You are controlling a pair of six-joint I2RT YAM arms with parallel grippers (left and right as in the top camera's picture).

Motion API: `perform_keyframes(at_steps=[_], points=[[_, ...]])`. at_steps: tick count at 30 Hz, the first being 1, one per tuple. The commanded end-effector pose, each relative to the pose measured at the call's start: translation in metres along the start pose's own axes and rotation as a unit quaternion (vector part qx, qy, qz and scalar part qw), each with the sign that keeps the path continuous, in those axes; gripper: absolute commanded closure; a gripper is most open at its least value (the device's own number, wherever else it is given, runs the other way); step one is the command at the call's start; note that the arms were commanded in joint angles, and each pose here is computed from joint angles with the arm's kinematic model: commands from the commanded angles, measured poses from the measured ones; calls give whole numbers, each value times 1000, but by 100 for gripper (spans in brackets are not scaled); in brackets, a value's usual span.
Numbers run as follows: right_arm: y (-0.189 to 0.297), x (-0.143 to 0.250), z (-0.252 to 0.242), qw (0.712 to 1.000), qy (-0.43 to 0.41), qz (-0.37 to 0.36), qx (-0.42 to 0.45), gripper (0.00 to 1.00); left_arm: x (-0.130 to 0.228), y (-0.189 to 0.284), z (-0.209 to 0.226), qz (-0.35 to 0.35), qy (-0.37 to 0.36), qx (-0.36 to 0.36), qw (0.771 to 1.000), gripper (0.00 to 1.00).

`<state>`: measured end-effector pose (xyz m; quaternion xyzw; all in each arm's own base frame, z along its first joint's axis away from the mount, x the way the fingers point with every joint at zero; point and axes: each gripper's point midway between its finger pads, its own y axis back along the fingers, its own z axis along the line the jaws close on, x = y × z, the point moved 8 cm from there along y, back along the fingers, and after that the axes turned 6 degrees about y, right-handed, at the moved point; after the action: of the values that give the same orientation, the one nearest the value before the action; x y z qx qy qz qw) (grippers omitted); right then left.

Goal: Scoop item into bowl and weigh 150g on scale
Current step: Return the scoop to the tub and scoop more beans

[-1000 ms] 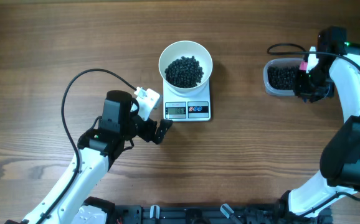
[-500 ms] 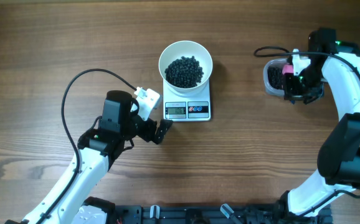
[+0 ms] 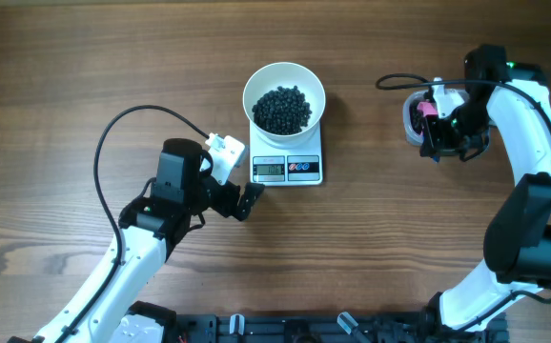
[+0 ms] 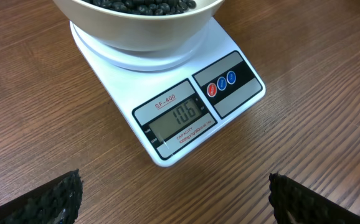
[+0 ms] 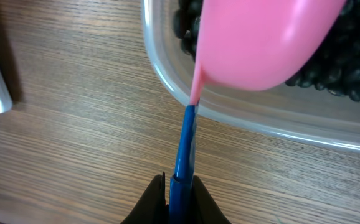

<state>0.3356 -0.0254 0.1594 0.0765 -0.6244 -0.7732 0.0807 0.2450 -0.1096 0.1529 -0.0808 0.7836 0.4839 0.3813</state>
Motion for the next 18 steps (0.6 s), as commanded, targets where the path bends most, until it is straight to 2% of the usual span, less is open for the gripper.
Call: perform_keyframes(at_steps=[1,4,7,13,18], points=[[-8,-1,9,999,12,5,-49,96,1,0,0,1,2,-2,1000,0],[-7,1,2,998,-12,-1,-54,96,1,0,0,1,2,-2,1000,0],[0,4,-13,994,-46,-32,-96,96,1,0,0,1,1,-2,1000,0],[16,17,-49,973,-106,-105,-175,96,1,0,0,1,1,-2,1000,0],[25,27,-64,959,-120,-142,-212,96,1,0,0,1,2,-2,1000,0]])
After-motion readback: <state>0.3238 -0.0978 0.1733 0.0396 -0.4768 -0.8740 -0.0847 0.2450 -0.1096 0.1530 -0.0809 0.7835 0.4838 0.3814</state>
